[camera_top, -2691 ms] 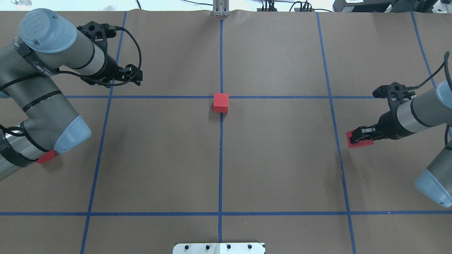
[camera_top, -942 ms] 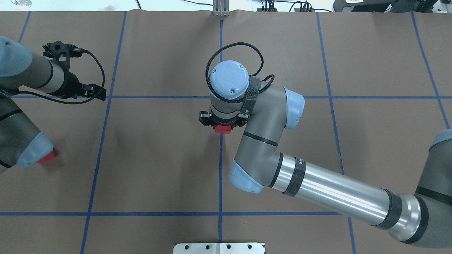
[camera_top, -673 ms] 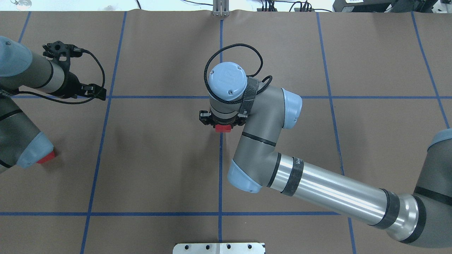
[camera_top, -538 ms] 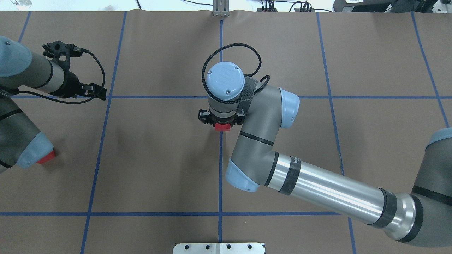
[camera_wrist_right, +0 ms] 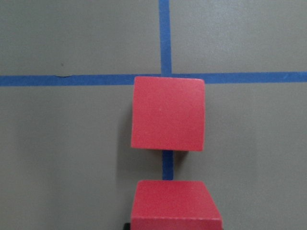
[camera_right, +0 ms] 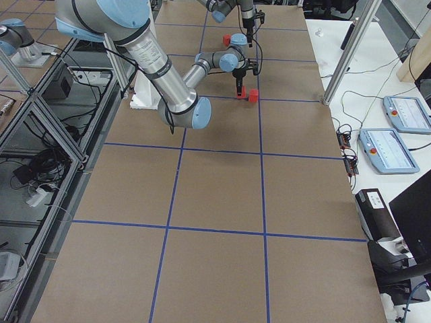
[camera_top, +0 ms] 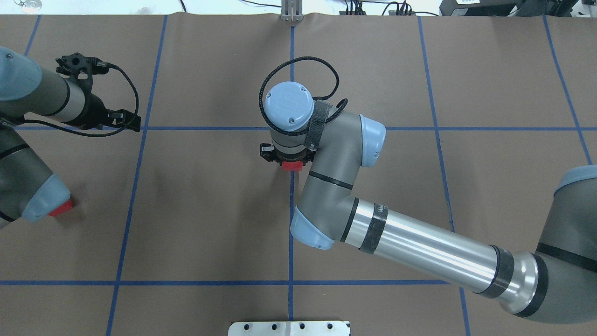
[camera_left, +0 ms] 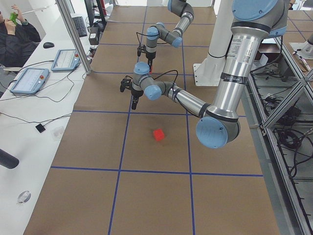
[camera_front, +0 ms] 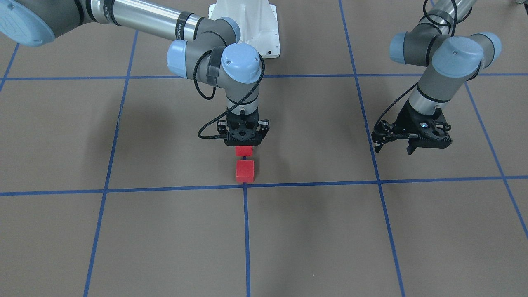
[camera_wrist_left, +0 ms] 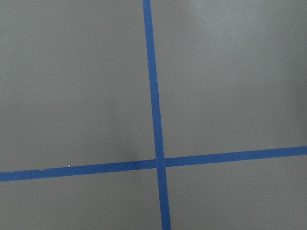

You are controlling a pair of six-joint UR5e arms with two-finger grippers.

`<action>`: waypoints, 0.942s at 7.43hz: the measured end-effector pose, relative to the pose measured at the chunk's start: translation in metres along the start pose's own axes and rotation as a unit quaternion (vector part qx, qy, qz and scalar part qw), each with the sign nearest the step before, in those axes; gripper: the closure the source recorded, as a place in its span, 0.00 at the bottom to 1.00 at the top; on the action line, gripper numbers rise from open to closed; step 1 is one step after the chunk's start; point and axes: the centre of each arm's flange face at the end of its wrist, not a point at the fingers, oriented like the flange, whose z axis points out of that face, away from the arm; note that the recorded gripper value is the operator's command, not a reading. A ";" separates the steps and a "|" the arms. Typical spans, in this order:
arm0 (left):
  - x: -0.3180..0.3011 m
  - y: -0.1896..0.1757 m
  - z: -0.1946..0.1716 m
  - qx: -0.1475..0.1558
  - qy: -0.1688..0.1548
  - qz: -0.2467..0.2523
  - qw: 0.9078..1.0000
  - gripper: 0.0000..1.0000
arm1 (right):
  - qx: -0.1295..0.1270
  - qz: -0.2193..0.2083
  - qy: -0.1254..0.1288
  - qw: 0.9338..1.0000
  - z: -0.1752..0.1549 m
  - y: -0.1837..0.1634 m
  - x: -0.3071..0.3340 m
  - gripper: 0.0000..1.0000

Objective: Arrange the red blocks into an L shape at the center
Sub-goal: 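Lower the cube next to the center cube and open the right gripper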

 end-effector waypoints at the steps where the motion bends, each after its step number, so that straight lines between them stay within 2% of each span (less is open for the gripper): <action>1: 0.000 0.000 0.000 0.000 0.000 -0.001 1.000 0.00 | 0.005 -0.001 0.000 1.000 0.002 -0.002 0.000 1.00; 4: 0.000 0.000 0.000 0.000 0.000 -0.002 1.000 0.00 | 0.017 -0.005 -0.012 1.000 0.010 -0.006 -0.001 1.00; 7: 0.000 0.000 0.000 0.000 0.000 -0.002 1.000 0.00 | 0.027 -0.008 -0.010 1.000 0.011 -0.009 0.000 1.00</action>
